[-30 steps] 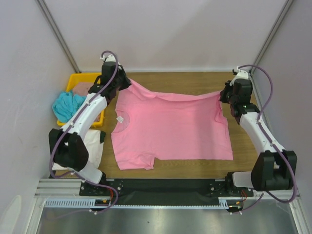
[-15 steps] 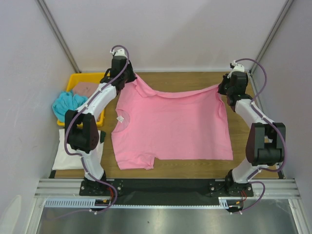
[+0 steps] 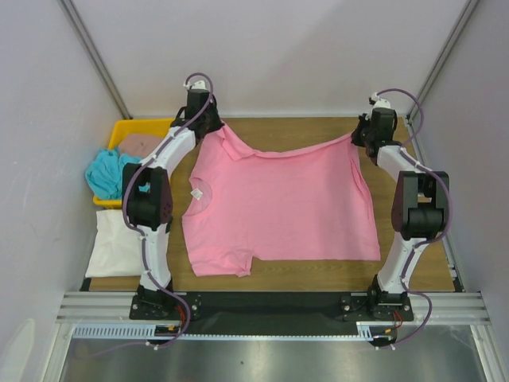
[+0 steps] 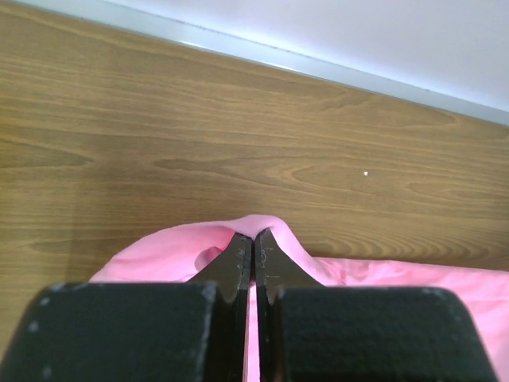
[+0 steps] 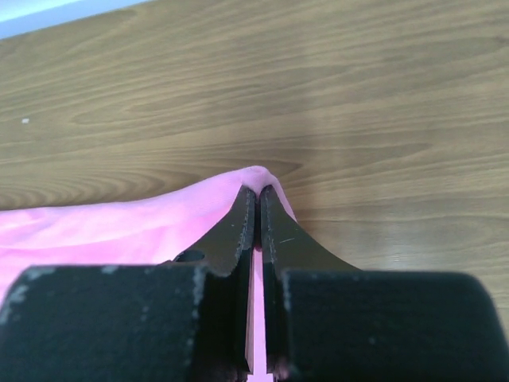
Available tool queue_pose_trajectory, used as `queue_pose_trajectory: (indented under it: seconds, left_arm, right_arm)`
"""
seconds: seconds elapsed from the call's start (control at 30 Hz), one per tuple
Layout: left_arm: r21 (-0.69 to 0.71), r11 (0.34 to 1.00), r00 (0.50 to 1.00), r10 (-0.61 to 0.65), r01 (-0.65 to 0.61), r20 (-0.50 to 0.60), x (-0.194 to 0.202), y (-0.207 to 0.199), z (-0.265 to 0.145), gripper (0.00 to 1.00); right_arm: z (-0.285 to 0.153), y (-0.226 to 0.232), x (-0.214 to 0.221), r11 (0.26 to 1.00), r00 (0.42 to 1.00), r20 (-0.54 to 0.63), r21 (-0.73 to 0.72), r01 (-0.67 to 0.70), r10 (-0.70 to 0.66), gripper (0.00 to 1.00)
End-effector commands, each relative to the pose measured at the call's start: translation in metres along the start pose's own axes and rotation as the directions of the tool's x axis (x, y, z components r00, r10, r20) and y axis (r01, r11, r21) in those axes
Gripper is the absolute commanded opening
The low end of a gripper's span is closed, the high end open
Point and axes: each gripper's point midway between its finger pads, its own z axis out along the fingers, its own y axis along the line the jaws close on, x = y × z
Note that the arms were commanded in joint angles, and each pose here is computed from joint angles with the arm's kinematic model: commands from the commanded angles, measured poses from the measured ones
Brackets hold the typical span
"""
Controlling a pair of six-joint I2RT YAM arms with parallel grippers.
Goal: Fold and stack the t-shirts
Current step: Flatten the tshirt out
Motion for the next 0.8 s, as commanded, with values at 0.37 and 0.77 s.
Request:
queue_pose_trajectory:
  seconds: [0.37, 0.77]
  left_arm:
    - [0.161, 0.975, 0.987, -0.141, 0.152, -0.080, -0.018, -0.005, -0.001, 0.00]
    - [0.211, 0.959, 0.973, -0.150, 0.186, -0.175, 0.003, -0.013, -0.035, 0.00]
  right_arm:
    - [0.032, -0.017, -0.013, 1.000, 1.000, -0.013, -0.005, 0.017, -0.017, 0.00]
    - [0.025, -0.026, -0.001, 1.000, 0.997, -0.078, -0.001, 0.001, -0.001, 0.00]
